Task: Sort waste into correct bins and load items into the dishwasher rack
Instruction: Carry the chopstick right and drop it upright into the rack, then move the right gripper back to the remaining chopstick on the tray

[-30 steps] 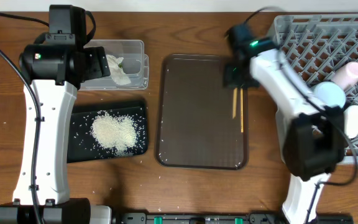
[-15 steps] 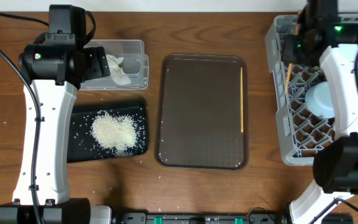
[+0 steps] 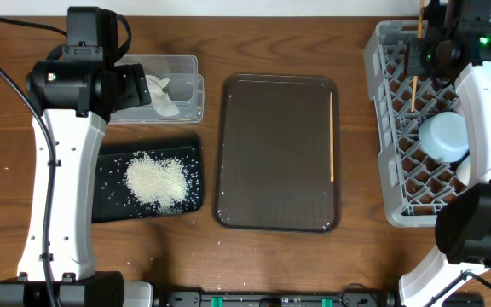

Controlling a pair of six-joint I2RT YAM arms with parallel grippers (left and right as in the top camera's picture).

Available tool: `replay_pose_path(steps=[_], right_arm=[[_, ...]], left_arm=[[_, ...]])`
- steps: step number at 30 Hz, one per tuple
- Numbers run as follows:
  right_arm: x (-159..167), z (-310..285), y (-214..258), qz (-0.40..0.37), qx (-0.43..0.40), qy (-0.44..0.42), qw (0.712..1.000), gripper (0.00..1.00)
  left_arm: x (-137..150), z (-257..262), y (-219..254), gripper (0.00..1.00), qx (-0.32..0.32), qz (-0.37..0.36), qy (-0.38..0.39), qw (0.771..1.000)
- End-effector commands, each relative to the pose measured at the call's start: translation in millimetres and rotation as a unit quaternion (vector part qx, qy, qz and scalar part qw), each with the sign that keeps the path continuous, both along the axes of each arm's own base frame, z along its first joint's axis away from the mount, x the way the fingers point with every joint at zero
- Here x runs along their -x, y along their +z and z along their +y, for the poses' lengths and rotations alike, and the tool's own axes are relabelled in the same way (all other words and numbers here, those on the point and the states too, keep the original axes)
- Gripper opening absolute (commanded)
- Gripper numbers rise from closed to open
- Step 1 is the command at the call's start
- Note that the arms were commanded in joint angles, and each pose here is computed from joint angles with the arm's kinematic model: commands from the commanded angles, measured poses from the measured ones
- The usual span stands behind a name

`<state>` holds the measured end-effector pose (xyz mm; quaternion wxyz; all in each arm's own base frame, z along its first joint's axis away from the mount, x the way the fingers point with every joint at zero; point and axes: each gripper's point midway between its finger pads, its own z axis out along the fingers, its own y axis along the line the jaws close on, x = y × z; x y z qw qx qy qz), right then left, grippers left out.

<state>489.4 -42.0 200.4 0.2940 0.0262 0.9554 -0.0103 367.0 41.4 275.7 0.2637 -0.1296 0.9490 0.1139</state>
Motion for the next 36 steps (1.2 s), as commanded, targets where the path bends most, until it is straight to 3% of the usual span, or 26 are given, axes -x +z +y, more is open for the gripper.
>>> replay_pose_path(steps=[1, 7, 9, 11, 13, 15, 20, 24, 29, 36], right_arm=[[3, 3, -18, 0.017, -0.001, 0.017, 1.0, 0.01], [6, 4, -42, 0.029, -0.003, 0.016, 0.999, 0.02], [8, 4, -49, 0.033, -0.006, 0.013, 0.999, 0.06], [9, 4, -51, 0.035, -0.01, 0.006, 0.999, 0.2], [9, 4, -52, 0.035, -0.015, -0.001, 0.999, 0.44], [10, 4, -52, 0.036, -0.018, -0.006, 0.999, 0.61], [16, 5, -54, 0.049, -0.027, -0.018, 0.998, 0.64], [22, 15, -53, 0.058, -0.054, -0.017, 0.997, 0.59], [31, 55, -32, 0.052, -0.124, 0.036, 0.99, 0.54], [51, 123, -14, 0.065, -0.188, 0.096, 0.975, 0.56]], left_arm=[[2, 3, 2, 0.96, -0.006, -0.001, 0.0, 1.0], [2, 3, 2, 0.96, -0.006, 0.0, 0.0, 1.0], [2, 3, 2, 0.96, -0.006, 0.0, 0.0, 1.0], [2, 3, 2, 0.96, -0.006, 0.0, 0.001, 1.0], [2, 3, 2, 0.96, -0.006, 0.0, 0.0, 1.0], [2, 3, 2, 0.96, -0.006, 0.0, 0.0, 1.0], [2, 3, 2, 0.96, -0.006, 0.0, 0.0, 1.0], [2, 3, 2, 0.96, -0.006, 0.0, 0.0, 1.0], [2, 3, 2, 0.96, -0.006, 0.0, 0.0, 1.0], [2, 3, 2, 0.96, -0.006, -0.001, 0.0, 1.0]])
